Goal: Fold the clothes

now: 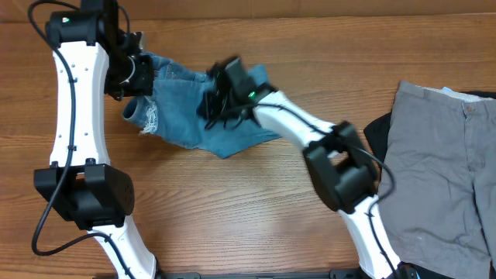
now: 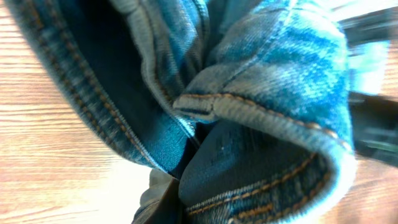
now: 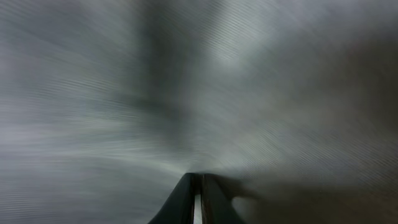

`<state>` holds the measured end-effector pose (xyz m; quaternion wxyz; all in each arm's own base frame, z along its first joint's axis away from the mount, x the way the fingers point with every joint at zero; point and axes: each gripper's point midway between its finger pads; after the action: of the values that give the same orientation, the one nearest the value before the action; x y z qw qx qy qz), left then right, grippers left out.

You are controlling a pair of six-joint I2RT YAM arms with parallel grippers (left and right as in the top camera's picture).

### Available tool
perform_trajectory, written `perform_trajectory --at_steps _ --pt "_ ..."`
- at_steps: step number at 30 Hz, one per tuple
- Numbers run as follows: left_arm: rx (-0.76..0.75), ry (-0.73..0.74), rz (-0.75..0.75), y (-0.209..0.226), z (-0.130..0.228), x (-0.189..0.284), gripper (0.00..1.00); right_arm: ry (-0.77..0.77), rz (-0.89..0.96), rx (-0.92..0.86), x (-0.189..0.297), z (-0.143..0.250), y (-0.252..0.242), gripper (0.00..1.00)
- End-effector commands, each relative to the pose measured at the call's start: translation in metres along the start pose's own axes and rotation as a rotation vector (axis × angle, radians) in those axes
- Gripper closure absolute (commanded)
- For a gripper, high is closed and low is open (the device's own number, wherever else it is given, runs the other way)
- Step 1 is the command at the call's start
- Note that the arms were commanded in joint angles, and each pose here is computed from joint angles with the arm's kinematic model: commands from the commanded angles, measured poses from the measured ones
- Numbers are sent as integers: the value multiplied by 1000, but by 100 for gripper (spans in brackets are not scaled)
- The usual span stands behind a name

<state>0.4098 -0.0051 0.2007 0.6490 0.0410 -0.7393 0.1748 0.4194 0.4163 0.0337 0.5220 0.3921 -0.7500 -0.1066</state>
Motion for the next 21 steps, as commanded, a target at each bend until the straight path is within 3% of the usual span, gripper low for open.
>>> perform_trajectory --at_steps 1,8,14,16,21 --pt "-68 -52 98 -30 7 25 95 81 -53 -11 -22 29 15 91" --pt "-97 -37 118 -48 14 23 94 97 -137 84 2 25 50 80" --pt "-119 -53 140 -76 18 20 92 8 80 28 100 -13 29 78" --pt "-141 -67 155 -96 21 18 90 -52 156 -20 161 -29 13 76" --pt "-164 -96 115 -131 29 3 87 -137 233 -136 258 -37 -18 75"
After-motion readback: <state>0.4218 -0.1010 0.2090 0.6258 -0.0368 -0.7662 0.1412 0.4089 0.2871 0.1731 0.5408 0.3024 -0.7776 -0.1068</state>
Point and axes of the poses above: each gripper's point midway between its finger pads, its own x axis back along the fingers, its own y axis along the line the jaws close on, z = x × y, and after that the axes turned 14 degrees about x, right-handed
